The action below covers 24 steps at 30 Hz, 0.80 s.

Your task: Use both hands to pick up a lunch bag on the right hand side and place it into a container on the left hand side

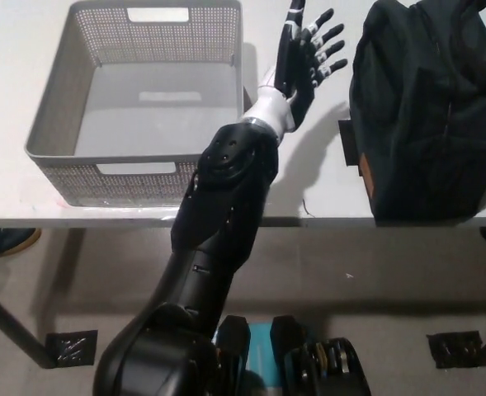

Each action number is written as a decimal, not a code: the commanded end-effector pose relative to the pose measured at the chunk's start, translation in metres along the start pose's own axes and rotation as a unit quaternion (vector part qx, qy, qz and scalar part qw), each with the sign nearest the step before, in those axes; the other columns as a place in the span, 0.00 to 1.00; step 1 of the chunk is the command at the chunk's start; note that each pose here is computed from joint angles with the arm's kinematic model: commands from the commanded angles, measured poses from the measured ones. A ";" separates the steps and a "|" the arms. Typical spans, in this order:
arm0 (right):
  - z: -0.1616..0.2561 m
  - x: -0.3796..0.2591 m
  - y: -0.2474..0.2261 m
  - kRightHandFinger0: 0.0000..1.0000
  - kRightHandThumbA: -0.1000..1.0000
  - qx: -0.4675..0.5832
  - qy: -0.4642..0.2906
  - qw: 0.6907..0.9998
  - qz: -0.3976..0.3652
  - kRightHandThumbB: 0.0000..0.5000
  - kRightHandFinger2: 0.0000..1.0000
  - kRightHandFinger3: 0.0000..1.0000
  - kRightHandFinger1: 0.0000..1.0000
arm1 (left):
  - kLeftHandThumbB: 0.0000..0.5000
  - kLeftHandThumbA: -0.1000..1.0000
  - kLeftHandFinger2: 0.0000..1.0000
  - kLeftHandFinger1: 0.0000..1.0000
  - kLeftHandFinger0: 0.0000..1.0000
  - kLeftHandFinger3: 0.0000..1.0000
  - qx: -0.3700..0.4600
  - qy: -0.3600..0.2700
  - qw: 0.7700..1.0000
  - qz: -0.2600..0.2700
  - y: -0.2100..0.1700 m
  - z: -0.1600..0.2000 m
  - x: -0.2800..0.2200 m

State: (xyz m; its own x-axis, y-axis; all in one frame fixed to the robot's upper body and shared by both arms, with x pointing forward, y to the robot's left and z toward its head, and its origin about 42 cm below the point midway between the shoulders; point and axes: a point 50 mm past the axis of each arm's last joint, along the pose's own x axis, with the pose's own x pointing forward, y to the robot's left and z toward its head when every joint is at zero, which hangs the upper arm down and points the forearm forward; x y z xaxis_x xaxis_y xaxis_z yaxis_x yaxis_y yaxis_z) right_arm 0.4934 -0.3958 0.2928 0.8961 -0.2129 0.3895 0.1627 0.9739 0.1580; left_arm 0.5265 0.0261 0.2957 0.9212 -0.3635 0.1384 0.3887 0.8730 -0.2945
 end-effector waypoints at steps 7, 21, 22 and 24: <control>0.026 0.065 0.053 1.00 1.00 0.071 0.012 0.995 0.062 0.31 1.00 1.00 1.00 | 0.85 1.00 1.00 1.00 1.00 1.00 0.109 -0.055 0.992 -0.041 -0.030 0.033 0.029; 0.001 0.075 0.072 1.00 1.00 0.122 0.064 0.988 0.073 0.42 1.00 1.00 1.00 | 0.98 1.00 1.00 1.00 1.00 1.00 0.179 0.027 0.983 -0.042 -0.042 0.007 0.037; 0.000 0.075 0.072 1.00 1.00 0.121 0.065 0.988 0.074 0.42 1.00 1.00 1.00 | 0.99 1.00 1.00 1.00 1.00 1.00 0.180 0.028 0.982 -0.044 -0.041 0.004 0.036; -0.004 0.073 0.069 1.00 1.00 0.119 0.068 0.988 0.077 0.41 1.00 1.00 1.00 | 1.00 1.00 1.00 1.00 1.00 1.00 0.187 0.030 0.981 -0.049 -0.037 -0.001 0.034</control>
State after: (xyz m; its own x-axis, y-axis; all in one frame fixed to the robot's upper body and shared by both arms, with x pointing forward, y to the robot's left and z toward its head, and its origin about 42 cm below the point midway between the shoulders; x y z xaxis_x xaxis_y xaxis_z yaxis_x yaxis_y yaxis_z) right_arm 0.5633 -0.3414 0.2837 0.9862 -0.0637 0.1531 0.0095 0.9435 0.3313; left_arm 0.5402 -0.0095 0.2805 0.8967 -0.4427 -0.0015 0.4427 0.8966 0.0094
